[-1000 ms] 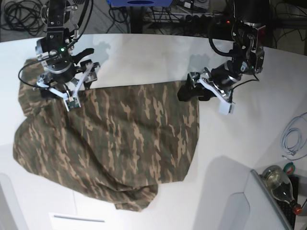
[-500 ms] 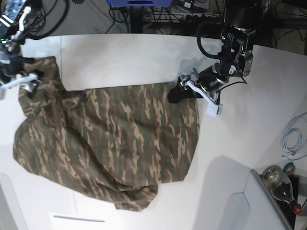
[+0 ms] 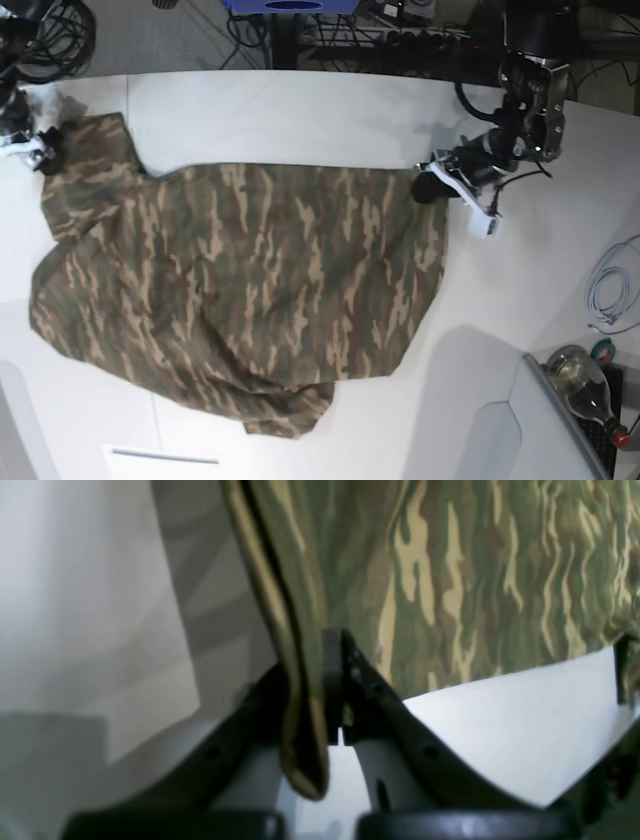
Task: Layout the t-shirt on the table in an organized manner, then fold the t-shirt properly
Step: 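Move both grippers to the shirt's edge and grasp it, then lift the shirt edge with both grippers and lay it flat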
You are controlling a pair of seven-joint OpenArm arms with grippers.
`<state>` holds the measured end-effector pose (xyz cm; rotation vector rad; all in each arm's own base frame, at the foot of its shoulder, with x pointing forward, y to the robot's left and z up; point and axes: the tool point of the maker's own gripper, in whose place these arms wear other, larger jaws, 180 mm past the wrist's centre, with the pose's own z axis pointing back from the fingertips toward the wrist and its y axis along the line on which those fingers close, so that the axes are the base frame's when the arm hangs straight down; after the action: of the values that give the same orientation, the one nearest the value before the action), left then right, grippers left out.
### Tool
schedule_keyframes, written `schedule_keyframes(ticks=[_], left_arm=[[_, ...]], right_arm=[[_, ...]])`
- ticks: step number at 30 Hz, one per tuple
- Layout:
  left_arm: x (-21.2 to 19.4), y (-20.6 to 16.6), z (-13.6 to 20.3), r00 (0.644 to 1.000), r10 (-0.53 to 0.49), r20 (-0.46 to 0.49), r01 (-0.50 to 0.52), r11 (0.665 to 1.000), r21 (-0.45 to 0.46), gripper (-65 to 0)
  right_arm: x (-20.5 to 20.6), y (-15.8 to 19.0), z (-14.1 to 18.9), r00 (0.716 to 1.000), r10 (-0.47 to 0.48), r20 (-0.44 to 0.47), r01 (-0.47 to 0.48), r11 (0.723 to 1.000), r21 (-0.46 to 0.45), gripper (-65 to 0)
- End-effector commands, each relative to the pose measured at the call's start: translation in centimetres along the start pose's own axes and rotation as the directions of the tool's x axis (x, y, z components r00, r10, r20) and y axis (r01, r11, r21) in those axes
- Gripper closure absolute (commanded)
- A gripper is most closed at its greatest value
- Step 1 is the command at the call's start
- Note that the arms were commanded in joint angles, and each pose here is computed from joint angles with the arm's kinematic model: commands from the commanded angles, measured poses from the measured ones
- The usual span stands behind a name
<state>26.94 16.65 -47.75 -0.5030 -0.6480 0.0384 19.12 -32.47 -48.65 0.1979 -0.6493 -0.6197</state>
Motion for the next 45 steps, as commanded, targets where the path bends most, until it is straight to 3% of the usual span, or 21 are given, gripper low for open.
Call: schedule_keyframes(ticks=[1,5,10,17,23,25,27,30,31,33,35,39,42,45], left_arm=[[1.6,-0.4,0.4,0.999,-0.025,0.043,0.025,1.000,-0.016,0.0],[2.8,0.0,1.1,0.996,-0.060,0.060,0.061,0.998,-0.006,0.0],[2.8,-0.1,1.1,0.996,-0.062,0.059,0.063,0.998,-0.008,0.0],[2.8,-0.2,1.1,0.996,-0.063,0.060,0.064,0.998,-0.008,0.0],[2.8,-0.2,1.1,0.996,-0.063,0.060,0.064,0.998,-0.008,0.0],[2.8,-0.2,1.1,0.996,-0.063,0.060,0.064,0.998,-0.008,0.0],[2.8,-0.2,1.1,0.996,-0.063,0.060,0.064,0.998,-0.008,0.0],[2.8,-0.1,1.1,0.996,-0.064,0.060,0.065,0.998,-0.007,0.0],[2.8,-0.1,1.1,0.996,-0.064,0.060,0.065,0.998,-0.007,0.0],[3.0,-0.3,1.2,0.995,-0.073,0.065,0.073,0.997,-0.008,0.0],[3.0,-0.2,2.1,0.993,-0.102,0.063,0.103,0.995,0.000,0.0],[5.8,-0.8,3.2,0.982,-0.142,0.120,0.138,0.989,0.048,0.0],[10.4,-1.5,2.8,0.966,-0.196,0.167,0.187,0.980,0.065,0.0],[15.6,-2.5,1.2,0.947,-0.285,0.146,0.275,0.957,0.088,0.0]], right_arm=[[2.0,-0.4,0.3,0.999,0.012,0.045,-0.012,1.000,0.000,-50.1],[2.4,-0.6,-0.3,0.999,-0.005,0.037,0.004,1.000,0.004,-50.1],[1.3,1.3,-0.6,0.998,0.064,-0.020,-0.062,0.994,0.091,-50.1],[-0.8,1.8,-1.8,0.995,0.037,-0.094,-0.025,0.991,0.130,-49.8],[-2.7,4.3,-2.3,0.977,0.143,-0.161,-0.106,0.971,0.216,-48.3],[-3.5,4.9,-2.4,0.975,0.140,-0.172,-0.098,0.969,0.229,-42.0],[-3.7,5.1,-2.5,0.975,0.139,-0.175,-0.097,0.968,0.231,-31.7],[-3.5,5.0,-2.5,0.976,0.135,-0.169,-0.095,0.969,0.229,-3.0],[-3.4,5.1,-2.4,0.976,0.136,-0.169,-0.095,0.968,0.230,0.0],[-2.9,5.2,-1.8,0.968,0.174,-0.179,-0.131,0.965,0.228,-2.9],[-2.4,5.2,-0.5,0.952,0.238,-0.194,-0.195,0.956,0.218,0.0],[0.9,6.8,1.2,0.926,0.354,-0.133,-0.323,0.924,0.206,-0.3],[5.5,8.6,1.2,0.919,0.390,-0.060,-0.373,0.908,0.190,-0.3],[10.0,11.5,0.1,0.887,0.461,-0.024,-0.447,0.871,0.202,-0.3]])
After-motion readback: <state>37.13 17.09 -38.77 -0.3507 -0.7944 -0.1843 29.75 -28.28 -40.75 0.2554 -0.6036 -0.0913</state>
